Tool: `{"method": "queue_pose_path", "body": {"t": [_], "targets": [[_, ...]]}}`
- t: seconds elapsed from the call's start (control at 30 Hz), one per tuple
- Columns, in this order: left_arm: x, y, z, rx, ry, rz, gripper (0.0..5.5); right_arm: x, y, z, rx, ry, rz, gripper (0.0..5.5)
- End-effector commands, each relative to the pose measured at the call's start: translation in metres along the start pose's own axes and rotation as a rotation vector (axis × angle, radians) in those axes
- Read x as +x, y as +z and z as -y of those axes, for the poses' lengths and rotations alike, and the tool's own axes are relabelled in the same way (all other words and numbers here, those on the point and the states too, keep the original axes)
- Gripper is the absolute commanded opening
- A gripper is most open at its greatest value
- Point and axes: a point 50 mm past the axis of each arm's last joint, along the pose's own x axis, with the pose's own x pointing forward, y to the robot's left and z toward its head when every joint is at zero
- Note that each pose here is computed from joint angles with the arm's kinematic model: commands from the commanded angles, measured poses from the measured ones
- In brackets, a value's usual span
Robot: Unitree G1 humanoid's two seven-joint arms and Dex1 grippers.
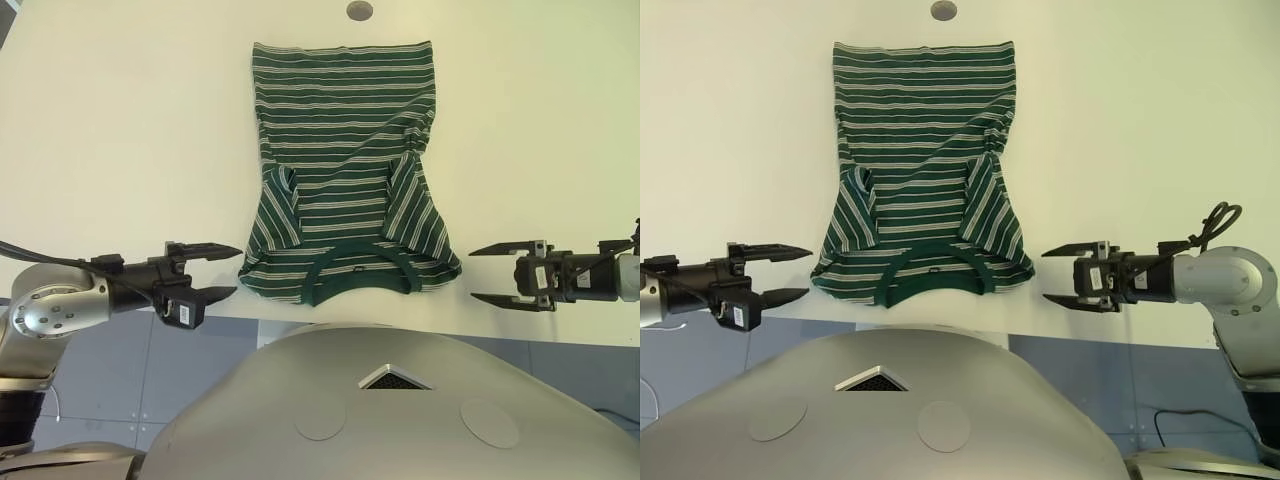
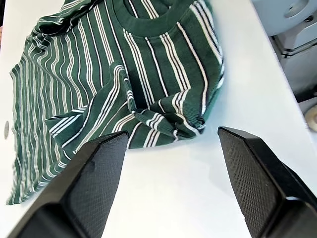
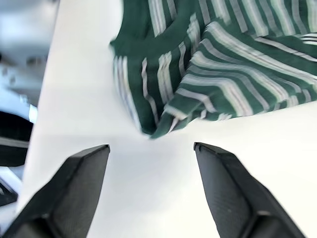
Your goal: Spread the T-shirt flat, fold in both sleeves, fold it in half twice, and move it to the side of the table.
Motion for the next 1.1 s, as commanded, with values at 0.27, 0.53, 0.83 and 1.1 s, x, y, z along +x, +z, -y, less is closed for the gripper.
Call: {"method": "queue_pose_path", "body": {"t": [0.27,0.53,0.83,1.1], "targets": [[0.028,-0.013,0.019,-0.040,-0.056,0.022,1.56,0.026,-0.007,0.010,-0.282,-0.087,0.041,3.18],[0.027,-0.019,0.014,-0.153,-0.055,0.039,0.02,0.039,0.005,0.012,-0.332,-0.085,0.112,1.75],[0.005,0.019,-0.075,-0.086,-0.013,0.248,0.00,0.011,0.033,0.036,0.096,0.059,0.303,0.08],[0.030,-0.062,-0.253,-0.199,0.249,0.054,0.00,-0.027,0.055,0.255,0.293,-0.346,0.304,0.03]]}}
